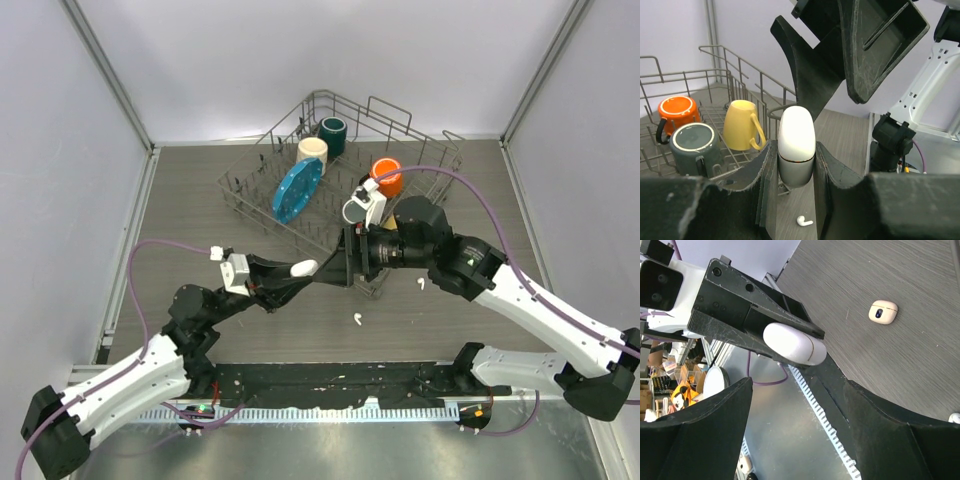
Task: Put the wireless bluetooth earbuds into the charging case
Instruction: Open the charging case.
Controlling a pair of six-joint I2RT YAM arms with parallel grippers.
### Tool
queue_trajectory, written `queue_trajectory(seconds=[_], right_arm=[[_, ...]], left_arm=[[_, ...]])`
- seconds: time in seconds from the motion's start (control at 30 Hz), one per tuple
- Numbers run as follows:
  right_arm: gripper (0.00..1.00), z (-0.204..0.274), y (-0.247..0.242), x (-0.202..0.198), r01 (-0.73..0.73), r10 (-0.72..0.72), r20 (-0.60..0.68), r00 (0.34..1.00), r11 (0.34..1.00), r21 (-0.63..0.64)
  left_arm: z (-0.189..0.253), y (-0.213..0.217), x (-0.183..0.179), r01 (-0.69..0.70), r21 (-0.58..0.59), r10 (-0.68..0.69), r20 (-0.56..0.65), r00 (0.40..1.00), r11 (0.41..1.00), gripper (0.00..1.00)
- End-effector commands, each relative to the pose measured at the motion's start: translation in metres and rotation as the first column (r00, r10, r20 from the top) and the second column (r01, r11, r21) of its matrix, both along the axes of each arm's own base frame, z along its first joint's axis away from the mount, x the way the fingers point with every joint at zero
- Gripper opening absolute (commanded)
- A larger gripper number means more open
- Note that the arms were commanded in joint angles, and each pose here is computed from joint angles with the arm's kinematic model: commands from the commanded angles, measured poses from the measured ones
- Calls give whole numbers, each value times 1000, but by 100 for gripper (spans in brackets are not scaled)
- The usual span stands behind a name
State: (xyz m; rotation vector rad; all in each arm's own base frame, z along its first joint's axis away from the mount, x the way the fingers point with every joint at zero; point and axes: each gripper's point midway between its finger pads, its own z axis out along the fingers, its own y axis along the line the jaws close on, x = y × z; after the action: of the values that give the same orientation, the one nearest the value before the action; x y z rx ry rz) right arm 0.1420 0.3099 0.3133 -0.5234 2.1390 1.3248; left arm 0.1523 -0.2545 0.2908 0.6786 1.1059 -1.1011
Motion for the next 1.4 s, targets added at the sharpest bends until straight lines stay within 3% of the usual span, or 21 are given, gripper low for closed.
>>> queue_trajectory(seconds=[0.0,0.77,1.07,1.37], right_arm=[[78,21,8,8,19,-22,75,997,999,42],[73,9,4,24,118,-116,95,989,993,-15],[73,18,6,33,171,-174,100,980,984,37],[74,19,7,37,196,-201,91,975,979,58]], left_arm=[[33,-2,-9,44,-39,-41,77,996,998,0],[48,-6,-26,147,-69,-140,99,985,987,0],[51,-8,-44,242,-61,-234,110,966,968,0],[51,-6,-47,245,-65,-237,110,965,967,0]])
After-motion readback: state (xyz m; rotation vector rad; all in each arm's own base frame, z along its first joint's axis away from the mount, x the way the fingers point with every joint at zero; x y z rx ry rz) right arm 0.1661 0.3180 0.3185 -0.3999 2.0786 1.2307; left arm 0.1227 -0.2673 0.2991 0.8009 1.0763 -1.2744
